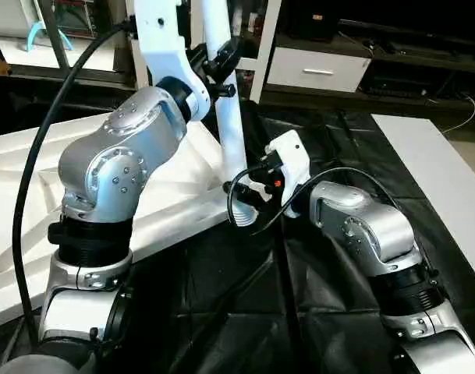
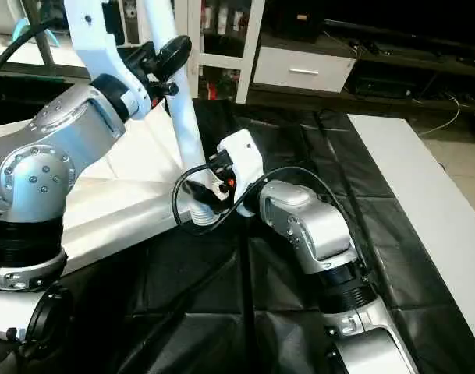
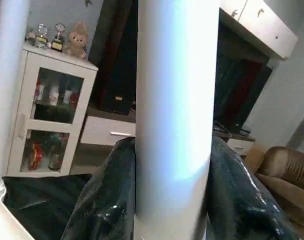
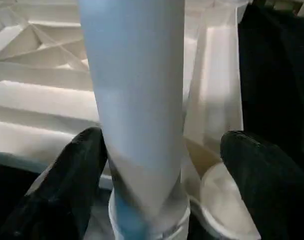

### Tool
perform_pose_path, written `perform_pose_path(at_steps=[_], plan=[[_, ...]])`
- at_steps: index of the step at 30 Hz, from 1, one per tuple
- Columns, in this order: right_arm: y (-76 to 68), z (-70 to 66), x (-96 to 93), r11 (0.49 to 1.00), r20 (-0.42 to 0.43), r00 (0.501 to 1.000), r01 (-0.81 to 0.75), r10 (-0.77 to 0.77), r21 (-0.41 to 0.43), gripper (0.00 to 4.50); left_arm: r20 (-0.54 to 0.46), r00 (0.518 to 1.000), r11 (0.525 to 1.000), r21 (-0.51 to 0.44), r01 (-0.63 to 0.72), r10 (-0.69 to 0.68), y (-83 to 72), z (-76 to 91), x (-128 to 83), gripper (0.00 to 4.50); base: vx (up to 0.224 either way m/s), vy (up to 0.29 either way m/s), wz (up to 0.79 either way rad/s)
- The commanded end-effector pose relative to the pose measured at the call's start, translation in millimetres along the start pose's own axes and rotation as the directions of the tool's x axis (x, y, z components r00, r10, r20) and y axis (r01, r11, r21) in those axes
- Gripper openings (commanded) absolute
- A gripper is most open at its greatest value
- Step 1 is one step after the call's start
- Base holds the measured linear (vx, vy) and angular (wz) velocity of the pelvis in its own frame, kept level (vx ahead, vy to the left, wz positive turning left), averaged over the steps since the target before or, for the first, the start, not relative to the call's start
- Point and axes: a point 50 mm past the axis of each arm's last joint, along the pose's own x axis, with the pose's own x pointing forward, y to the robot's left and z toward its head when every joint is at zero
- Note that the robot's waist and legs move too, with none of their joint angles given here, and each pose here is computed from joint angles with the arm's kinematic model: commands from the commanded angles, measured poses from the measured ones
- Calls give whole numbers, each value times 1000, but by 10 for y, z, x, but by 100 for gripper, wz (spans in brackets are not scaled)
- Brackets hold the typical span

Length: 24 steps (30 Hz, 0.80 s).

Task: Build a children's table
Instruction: Insert table leg to table base

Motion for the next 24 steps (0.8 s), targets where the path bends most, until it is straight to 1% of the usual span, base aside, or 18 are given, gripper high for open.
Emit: perform_pose_path(at_steps=[1,4,6,10,11,14,19,20,21,24], plan=[[-35,10,-29,1000,-1,1000,6,-6,24,369,51,999,1000,15,-11,10,-34,113,9,160,0,0,0],[-37,12,-32,1000,2,1000,4,-4,26,356,51,999,1000,9,-12,12,-32,112,8,160,0,0,0],[-37,12,-32,1000,2,1000,4,-4,26,327,51,999,1000,9,-12,12,-32,112,8,160,0,0,0],[-37,12,-32,1000,2,1000,4,-4,26,300,51,999,1000,9,-12,12,-32,112,8,160,0,0,0],[-37,12,-32,1000,2,1000,4,-4,26,279,51,999,1000,9,-12,12,-32,112,8,160,0,0,0],[-37,12,-32,1000,2,1000,4,-4,26,265,51,999,1000,9,-12,12,-32,112,8,160,0,0,0],[-37,12,-32,1000,2,1000,4,-4,26,212,51,999,1000,9,-12,12,-32,112,8,160,0,0,0],[-37,12,-32,1000,2,1000,4,-4,26,212,51,999,1000,9,-12,12,-32,112,8,160,0,0,0],[-37,12,-32,1000,2,1000,4,-4,26,197,51,999,1000,9,-12,12,-32,112,8,160,0,0,0],[-37,12,-32,1000,2,1000,4,-4,26,191,51,999,1000,9,-12,12,-32,112,8,160,0,0,0]])
